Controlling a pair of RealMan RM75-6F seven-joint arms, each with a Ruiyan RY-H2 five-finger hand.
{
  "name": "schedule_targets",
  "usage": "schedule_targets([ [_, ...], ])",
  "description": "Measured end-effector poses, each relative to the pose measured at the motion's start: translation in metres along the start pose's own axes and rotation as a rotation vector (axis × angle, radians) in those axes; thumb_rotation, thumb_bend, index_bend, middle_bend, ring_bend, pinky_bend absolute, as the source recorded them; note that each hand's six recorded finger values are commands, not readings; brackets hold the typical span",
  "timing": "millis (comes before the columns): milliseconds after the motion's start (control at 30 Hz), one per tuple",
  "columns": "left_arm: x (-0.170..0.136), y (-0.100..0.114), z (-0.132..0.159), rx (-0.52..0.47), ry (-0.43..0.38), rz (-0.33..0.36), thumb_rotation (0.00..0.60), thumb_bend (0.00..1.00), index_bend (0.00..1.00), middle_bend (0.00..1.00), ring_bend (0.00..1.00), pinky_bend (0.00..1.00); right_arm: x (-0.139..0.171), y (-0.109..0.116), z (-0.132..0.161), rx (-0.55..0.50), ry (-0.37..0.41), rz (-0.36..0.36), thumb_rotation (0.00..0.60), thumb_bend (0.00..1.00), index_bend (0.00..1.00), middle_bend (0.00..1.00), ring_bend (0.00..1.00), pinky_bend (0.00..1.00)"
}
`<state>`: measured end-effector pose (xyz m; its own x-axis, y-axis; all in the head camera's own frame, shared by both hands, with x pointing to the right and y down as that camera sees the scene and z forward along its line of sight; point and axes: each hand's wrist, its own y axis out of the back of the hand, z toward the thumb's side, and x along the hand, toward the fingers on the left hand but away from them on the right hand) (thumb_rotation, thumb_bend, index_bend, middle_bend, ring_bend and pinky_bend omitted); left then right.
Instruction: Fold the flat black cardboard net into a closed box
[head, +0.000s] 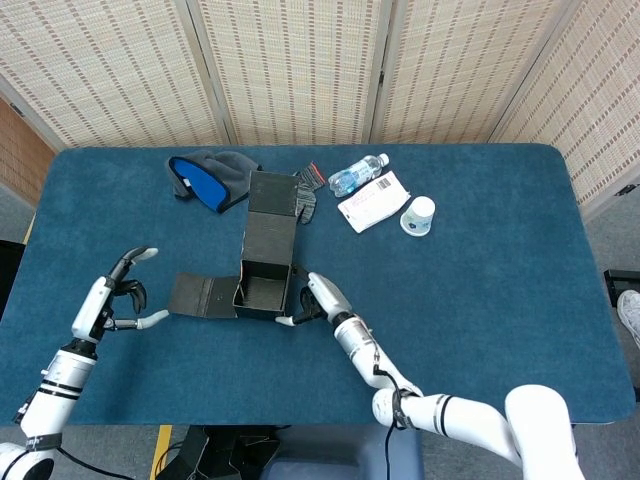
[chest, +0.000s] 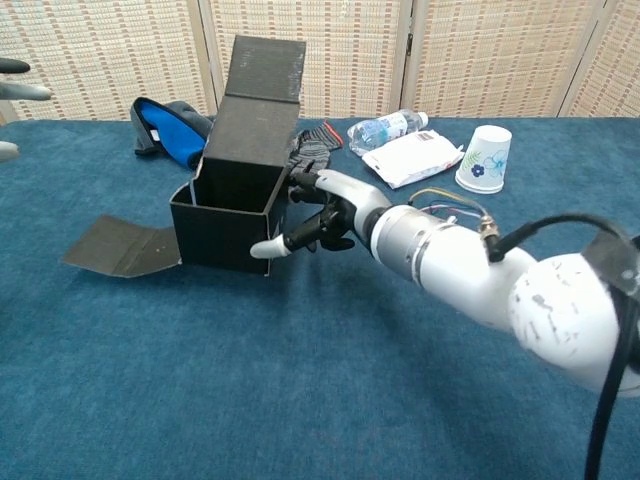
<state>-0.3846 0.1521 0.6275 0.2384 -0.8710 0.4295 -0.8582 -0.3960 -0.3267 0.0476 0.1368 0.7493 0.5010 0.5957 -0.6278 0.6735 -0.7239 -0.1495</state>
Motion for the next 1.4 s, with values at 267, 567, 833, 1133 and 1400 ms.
schedule_targets([
  [267,0.006,0.028,0.003,0.168,-0.052,0.144,0.600,0.09,0.05,0.13,0.64,0.78,0.019,0.036,-0.006,-0.298,-0.061,-0.006,0.600,0.40,0.42,0.41,0.76,1.00],
  [567,0.016,0.023,-0.011,0.348,-0.058,0.169,0.600,0.09,0.00,0.00,0.60,0.78,0.037,0.047,-0.008,-0.594,-0.111,0.088,0.600,0.40,0.43,0.42,0.76,1.00],
  [833,0.033,-0.009,-0.019,0.384,-0.091,0.126,0.600,0.09,0.00,0.00,0.55,0.76,0.045,0.047,-0.002,-0.655,-0.098,0.150,0.600,0.40,0.44,0.42,0.76,1.00],
  [1133,0.048,-0.039,-0.003,0.333,-0.203,0.136,0.600,0.09,0.00,0.00,0.55,0.76,0.044,0.041,-0.001,-0.596,-0.075,0.176,0.600,0.40,0.44,0.43,0.76,1.00],
  [1400,0.053,-0.053,-0.001,0.297,-0.242,0.132,0.600,0.09,0.00,0.00,0.55,0.76,0.042,0.039,0.003,-0.585,-0.063,0.184,0.600,0.41,0.44,0.43,0.77,1.00],
])
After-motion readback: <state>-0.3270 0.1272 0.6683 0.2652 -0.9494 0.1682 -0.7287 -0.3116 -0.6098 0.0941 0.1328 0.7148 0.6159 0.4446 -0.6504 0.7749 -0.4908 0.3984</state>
